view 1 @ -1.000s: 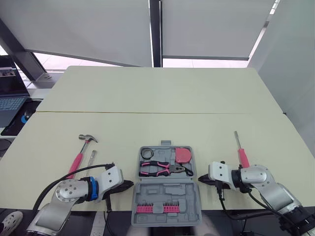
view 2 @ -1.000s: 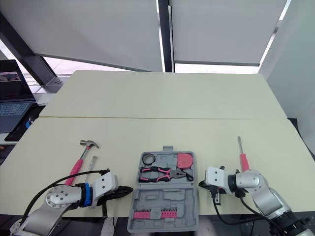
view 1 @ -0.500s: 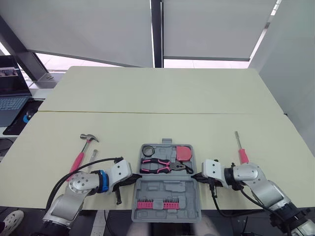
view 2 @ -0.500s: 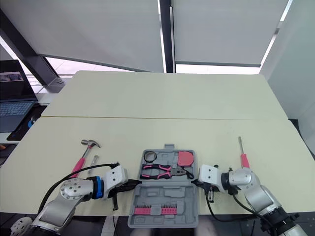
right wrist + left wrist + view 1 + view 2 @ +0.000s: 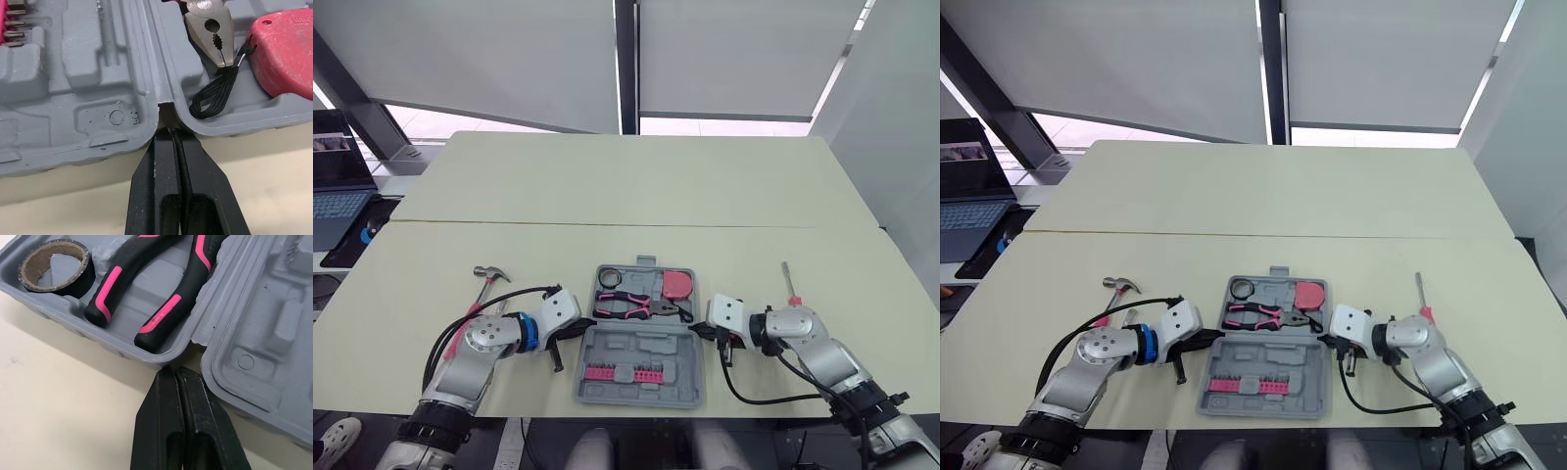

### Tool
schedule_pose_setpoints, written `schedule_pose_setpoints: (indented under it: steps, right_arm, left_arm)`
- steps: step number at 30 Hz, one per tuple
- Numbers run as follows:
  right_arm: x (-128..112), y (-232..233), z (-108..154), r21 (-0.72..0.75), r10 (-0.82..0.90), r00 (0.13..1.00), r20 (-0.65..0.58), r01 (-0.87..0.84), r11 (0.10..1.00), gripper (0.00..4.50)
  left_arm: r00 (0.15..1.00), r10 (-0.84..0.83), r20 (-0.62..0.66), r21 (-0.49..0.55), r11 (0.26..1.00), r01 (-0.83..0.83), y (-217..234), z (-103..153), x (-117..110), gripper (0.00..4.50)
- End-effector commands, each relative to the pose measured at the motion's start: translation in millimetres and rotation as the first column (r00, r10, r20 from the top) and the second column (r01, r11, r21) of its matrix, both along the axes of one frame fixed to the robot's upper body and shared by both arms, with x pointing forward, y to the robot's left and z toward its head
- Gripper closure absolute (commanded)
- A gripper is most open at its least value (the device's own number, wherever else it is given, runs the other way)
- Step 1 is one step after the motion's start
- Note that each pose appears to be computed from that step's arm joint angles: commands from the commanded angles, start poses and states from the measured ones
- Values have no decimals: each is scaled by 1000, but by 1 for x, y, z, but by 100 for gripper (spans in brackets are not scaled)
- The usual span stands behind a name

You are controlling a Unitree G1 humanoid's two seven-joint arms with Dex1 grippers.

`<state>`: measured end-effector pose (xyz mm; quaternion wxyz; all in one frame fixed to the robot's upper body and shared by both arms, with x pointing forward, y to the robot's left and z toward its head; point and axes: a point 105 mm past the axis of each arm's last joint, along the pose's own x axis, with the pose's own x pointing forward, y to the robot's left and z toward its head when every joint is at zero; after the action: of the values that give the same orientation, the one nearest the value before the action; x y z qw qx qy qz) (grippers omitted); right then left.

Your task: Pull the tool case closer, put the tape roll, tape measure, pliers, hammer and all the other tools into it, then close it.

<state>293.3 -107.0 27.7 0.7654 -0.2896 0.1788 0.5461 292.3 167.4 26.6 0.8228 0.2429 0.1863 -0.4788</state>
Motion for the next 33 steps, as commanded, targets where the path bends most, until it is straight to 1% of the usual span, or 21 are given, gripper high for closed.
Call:
schedule_pose_setpoints:
  steps: [1, 10, 23, 28, 33]
  right_arm:
    - [4, 23, 16, 58, 64, 996, 66, -68, 996, 450]
    - [7, 21, 16, 50, 51, 995, 80, -55, 997, 450]
    - [10, 21, 16, 38, 49, 995, 84, -52, 998, 450]
    - [13, 15, 17, 17, 3, 995, 100, -5, 1000, 450]
    - [16, -6, 21, -2, -52, 991, 123, 53, 999, 450]
  left_arm:
    - [996, -79, 30, -26, 996, 80, -28, 2, 2, 447]
    - [996, -75, 40, -26, 997, 76, -33, 2, 9, 447]
    - [997, -79, 26, -17, 997, 80, -33, 0, 6, 447]
    - [996, -86, -4, -5, 996, 86, -24, 1, -1, 447]
    - [999, -28, 29, 2, 1000, 28, 0, 16, 4, 447]
